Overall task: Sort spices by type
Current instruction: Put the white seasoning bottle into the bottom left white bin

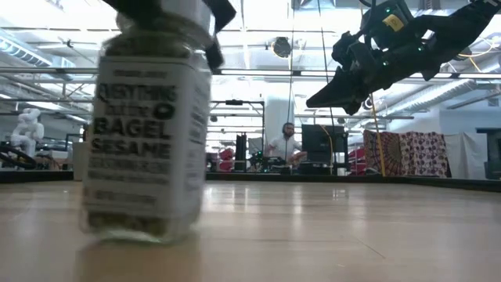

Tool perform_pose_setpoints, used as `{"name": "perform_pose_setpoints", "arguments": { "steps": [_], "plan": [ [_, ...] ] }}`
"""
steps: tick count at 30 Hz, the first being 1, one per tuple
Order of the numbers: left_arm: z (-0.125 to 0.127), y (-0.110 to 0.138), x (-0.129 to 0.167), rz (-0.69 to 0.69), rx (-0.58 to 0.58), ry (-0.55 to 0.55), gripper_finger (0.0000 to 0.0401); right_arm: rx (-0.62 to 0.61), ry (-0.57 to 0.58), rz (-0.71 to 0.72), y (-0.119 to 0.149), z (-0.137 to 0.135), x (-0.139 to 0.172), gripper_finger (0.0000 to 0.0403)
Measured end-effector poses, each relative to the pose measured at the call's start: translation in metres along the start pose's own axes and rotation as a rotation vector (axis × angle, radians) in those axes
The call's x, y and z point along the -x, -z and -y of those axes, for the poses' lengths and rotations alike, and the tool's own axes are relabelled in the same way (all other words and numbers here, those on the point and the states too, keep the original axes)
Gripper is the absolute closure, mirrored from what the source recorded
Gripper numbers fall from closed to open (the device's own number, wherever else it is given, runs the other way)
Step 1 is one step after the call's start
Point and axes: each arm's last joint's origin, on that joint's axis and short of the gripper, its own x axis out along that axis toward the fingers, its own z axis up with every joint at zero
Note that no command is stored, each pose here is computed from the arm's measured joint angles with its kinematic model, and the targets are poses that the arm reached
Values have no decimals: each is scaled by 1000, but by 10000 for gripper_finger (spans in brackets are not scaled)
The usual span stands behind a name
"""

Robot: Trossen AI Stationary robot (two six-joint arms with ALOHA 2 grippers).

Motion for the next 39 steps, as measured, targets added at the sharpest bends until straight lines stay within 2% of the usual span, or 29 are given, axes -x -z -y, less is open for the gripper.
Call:
{"name": "perform_pose_setpoints", "arguments": {
  "steps": [5,11,18,22,28,35,39],
  "plan": [
    [3,-10,34,-10,1,5,189,0,0,-1,0,0,0,403],
    [19,-6,90,-68,93,27,189,0,0,0,0,0,0,403],
    [51,16,157,-113,218,61,189,0,0,0,0,0,0,403],
    [69,34,185,-140,294,27,189,0,0,0,0,0,0,403],
    [96,61,202,-199,368,-21,189,0,0,-1,0,0,0,403],
    [116,92,193,-263,461,-58,189,0,0,-1,0,0,0,403],
    [122,105,186,-280,470,-66,189,-9,0,-1,0,0,0,403]
  ]
}}
